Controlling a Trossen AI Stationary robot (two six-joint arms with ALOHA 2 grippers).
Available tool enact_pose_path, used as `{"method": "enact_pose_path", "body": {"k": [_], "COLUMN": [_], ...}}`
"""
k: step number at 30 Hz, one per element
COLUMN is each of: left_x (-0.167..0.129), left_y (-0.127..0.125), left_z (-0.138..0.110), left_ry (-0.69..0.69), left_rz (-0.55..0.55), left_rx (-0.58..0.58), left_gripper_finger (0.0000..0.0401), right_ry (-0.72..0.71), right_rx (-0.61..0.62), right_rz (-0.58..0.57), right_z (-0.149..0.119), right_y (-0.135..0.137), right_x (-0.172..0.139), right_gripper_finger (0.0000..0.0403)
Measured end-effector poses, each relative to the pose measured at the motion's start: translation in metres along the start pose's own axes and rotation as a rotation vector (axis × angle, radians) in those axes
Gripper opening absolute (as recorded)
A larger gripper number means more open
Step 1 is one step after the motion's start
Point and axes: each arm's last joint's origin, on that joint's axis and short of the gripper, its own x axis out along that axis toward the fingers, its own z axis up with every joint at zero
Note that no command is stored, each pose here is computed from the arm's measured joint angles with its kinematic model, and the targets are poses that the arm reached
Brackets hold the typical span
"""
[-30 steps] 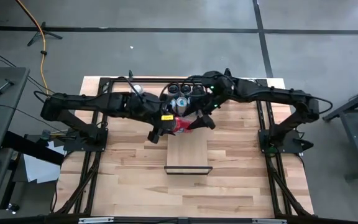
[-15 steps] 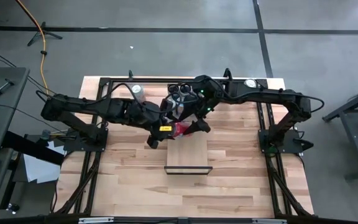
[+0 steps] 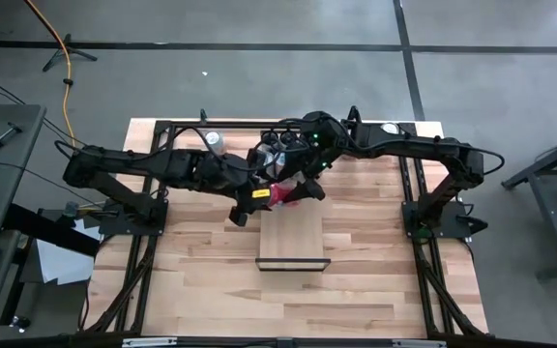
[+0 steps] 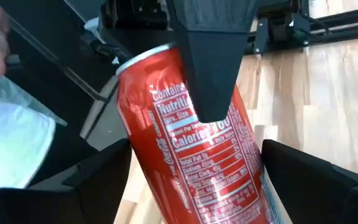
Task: Place canned beverage on shelf
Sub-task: Put the left red soda can on the shelf
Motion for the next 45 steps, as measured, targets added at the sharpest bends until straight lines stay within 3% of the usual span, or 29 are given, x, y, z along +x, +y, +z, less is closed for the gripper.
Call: {"method": "enact_pose_path", "body": {"k": [11, 16, 22, 26, 34, 45], "left_x": [-0.013, -0.025, -0.035, -0.035, -0.035, -0.021], "left_y": [-0.007, -0.004, -0.002, -0.002, -0.001, 0.0], "left_z": [-0.005, -0.007, -0.007, -0.007, -0.006, 0.004], "left_ry": [0.05, 0.049, 0.027, 0.021, 0.005, -0.058], "left_rz": [-0.058, -0.033, -0.015, -0.016, -0.009, 0.012], "left_rx": [-0.04, -0.054, -0.081, -0.084, -0.043, 0.069], "left_gripper_finger": [0.0232, 0.0232, 0.0232, 0.0232, 0.0232, 0.0232], "right_ry": [-0.035, -0.06, -0.066, -0.064, -0.039, -0.008], "right_rx": [-0.021, -0.066, -0.093, -0.113, 0.069, -0.103], "right_rz": [0.117, 0.112, 0.035, 0.017, 0.003, 0.039], "right_z": [0.005, 0.008, 0.008, 0.008, 0.005, 0.002], "right_y": [0.004, 0.005, 0.004, 0.004, 0.002, 0.016], "right_x": [0.0, 0.0, 0.001, 0.001, 0.0, 0.011], "right_gripper_finger": [0.0344, 0.0348, 0.0394, 0.0391, 0.039, 0.039]}}
